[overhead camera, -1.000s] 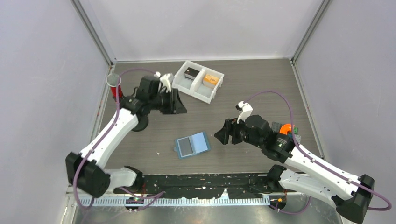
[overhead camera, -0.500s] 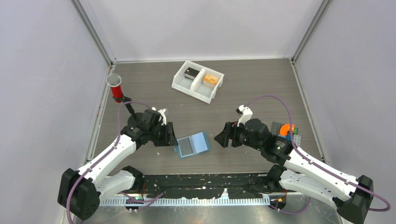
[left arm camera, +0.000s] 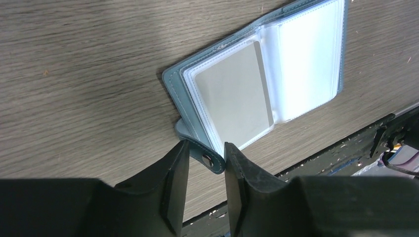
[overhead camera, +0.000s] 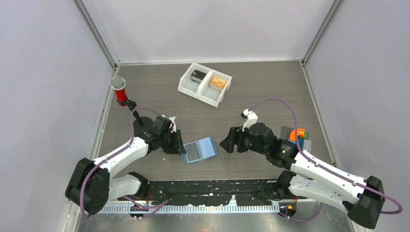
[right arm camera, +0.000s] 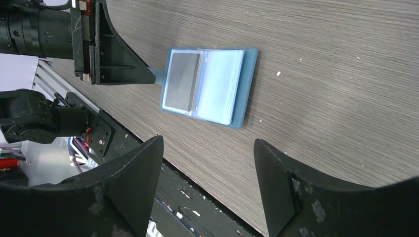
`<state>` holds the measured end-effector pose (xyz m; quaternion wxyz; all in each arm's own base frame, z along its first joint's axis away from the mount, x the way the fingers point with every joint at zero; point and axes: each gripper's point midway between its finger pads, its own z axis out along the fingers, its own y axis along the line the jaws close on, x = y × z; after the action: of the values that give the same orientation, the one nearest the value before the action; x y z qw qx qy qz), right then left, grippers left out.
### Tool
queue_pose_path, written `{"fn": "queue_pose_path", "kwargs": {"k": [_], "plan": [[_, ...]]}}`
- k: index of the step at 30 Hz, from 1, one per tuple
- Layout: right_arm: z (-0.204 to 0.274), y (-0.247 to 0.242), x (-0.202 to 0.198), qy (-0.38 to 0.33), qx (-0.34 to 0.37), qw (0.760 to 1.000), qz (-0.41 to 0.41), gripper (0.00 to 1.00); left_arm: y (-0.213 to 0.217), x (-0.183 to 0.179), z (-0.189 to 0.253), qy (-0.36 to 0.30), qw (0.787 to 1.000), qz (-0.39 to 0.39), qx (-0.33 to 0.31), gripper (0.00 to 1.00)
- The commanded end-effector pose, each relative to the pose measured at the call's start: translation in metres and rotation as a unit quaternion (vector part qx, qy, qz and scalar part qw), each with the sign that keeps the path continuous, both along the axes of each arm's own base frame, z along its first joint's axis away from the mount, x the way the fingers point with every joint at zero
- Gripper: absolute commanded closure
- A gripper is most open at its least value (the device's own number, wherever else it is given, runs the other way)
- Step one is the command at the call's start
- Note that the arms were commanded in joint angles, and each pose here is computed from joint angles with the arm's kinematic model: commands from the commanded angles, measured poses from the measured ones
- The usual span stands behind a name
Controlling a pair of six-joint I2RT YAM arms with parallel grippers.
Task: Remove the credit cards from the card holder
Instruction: Remove the credit card from the card holder.
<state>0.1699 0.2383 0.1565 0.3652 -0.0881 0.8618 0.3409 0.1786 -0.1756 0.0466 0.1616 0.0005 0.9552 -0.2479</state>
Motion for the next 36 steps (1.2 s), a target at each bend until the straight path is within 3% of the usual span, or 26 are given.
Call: {"fn": "queue_pose_path", "kwargs": {"k": [1, 5, 7, 15, 28, 36], "plan": [[0.006, 0.012, 0.004, -0.007, 0.025, 1.0, 0.0, 0.26, -0.011, 0.009, 0.001, -0.021, 1.0, -0.01, -0.019, 0.7], [0.002, 0.027, 0.006, -0.001, 0.026, 1.0, 0.01, 0.27, -0.017, 0.003, 0.0, -0.019, 0.999, -0.026, -0.03, 0.93], [0.0, 0.038, 0.006, 0.0, 0.02, 1.0, 0.017, 0.27, -0.024, 0.0, 0.004, -0.027, 0.998, -0.04, -0.047, 1.0], [-0.005, 0.085, 0.018, -0.037, -0.031, 0.998, 0.05, 0.3, -0.035, -0.009, 0.011, -0.049, 0.994, -0.058, -0.081, 1.0], [-0.083, 0.128, 0.018, -0.032, -0.149, 0.982, 0.112, 0.31, -0.027, -0.011, 0.006, -0.048, 0.996, -0.024, -0.074, 1.0], [-0.112, 0.127, 0.018, -0.043, -0.251, 0.963, 0.092, 0.21, -0.019, -0.014, -0.004, -0.031, 0.998, -0.004, -0.056, 1.0]]}}
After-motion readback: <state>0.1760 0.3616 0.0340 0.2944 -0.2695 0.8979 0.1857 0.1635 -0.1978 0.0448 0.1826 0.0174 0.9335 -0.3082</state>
